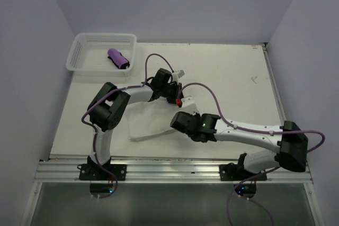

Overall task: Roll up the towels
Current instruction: Roll the towel

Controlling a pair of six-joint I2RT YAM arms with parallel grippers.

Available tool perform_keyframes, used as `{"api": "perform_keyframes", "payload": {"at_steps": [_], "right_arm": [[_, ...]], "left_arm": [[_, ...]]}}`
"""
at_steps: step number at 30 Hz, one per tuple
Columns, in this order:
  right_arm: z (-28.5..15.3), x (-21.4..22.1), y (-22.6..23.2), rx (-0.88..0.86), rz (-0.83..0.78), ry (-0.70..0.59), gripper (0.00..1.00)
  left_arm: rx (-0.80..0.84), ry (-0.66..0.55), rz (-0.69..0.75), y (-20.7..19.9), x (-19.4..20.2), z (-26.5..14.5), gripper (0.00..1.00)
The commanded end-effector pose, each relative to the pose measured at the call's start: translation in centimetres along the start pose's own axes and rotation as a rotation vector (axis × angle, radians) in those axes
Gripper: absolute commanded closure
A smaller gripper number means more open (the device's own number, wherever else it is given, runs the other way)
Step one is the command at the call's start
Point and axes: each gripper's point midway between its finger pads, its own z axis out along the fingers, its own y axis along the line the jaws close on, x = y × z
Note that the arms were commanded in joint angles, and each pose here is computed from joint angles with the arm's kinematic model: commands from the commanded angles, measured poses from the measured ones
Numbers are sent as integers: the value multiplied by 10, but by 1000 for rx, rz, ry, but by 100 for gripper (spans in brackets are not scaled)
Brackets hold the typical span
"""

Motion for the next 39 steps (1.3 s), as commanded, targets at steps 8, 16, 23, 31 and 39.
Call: {"api": "perform_keyframes", "payload": {"at_steps": [8, 16, 23, 31, 39], "right_arm": [[20, -26, -17, -343, 567, 2, 65], [47, -25, -25, -451, 899, 27, 56], [50, -23, -34, -512, 970, -24, 53], [35, -21, -57, -456, 947, -101, 38], [54, -28, -48, -512, 1001, -46, 39]], "left_arm": [[-118, 8, -22, 37, 14, 1, 100], [-121, 12, -29, 40, 18, 0, 100], [-116, 12, -26, 38, 20, -1, 100], [-115, 10, -26, 38, 19, -2, 100], [-109, 1, -25, 33, 16, -5, 100]]}}
